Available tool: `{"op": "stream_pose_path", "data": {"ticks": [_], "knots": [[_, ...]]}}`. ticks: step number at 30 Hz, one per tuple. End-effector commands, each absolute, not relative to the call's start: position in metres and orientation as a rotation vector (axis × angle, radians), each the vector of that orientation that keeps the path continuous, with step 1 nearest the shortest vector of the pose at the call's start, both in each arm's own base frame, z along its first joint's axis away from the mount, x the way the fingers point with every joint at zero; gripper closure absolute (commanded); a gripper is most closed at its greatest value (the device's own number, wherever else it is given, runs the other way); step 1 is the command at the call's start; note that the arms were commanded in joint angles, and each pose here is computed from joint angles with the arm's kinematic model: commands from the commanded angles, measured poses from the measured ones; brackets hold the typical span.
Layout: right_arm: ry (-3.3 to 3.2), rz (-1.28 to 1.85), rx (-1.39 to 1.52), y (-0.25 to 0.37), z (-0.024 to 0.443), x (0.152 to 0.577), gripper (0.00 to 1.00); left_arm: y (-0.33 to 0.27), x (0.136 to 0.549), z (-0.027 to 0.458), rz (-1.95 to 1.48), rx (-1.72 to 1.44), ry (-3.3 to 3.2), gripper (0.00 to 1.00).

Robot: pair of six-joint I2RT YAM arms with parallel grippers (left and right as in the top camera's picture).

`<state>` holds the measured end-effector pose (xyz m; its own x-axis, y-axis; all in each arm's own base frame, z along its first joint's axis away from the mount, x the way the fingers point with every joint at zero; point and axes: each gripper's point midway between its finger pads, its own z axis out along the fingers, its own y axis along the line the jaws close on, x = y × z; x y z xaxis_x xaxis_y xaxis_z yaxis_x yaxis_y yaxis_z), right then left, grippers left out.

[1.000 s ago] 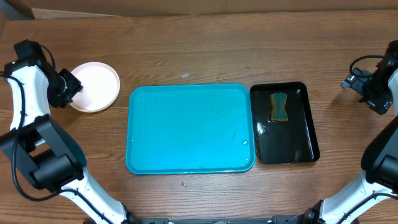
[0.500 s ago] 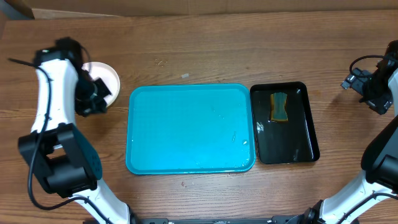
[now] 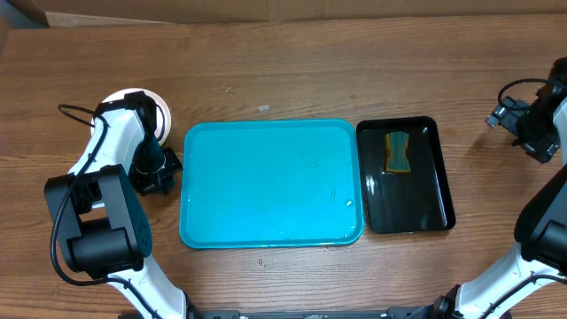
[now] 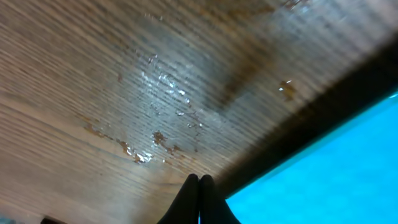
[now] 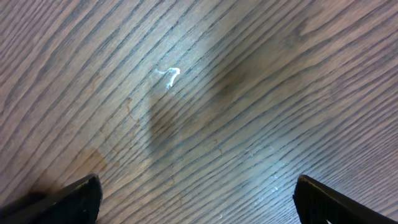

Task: Clean dirty plates on tray and stack at the side

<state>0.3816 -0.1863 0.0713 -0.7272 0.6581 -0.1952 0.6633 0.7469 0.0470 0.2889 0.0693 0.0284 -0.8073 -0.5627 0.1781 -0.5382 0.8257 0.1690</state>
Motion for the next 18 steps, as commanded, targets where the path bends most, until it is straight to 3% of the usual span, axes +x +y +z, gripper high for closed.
{"op": "stream_pose_path", "data": {"ticks": [1, 18], "knots": [[2.692, -0.037, 1.044, -0.189, 0.09, 0.389, 0.0, 0.066, 0.286, 0.03, -0.154, 0.863, -2.78, 0.96], [2.693, -0.037, 1.043, -0.189, 0.09, 0.389, 0.0, 0.031, 0.272, 0.009, 0.092, 0.742, -2.76, 0.96]]}}
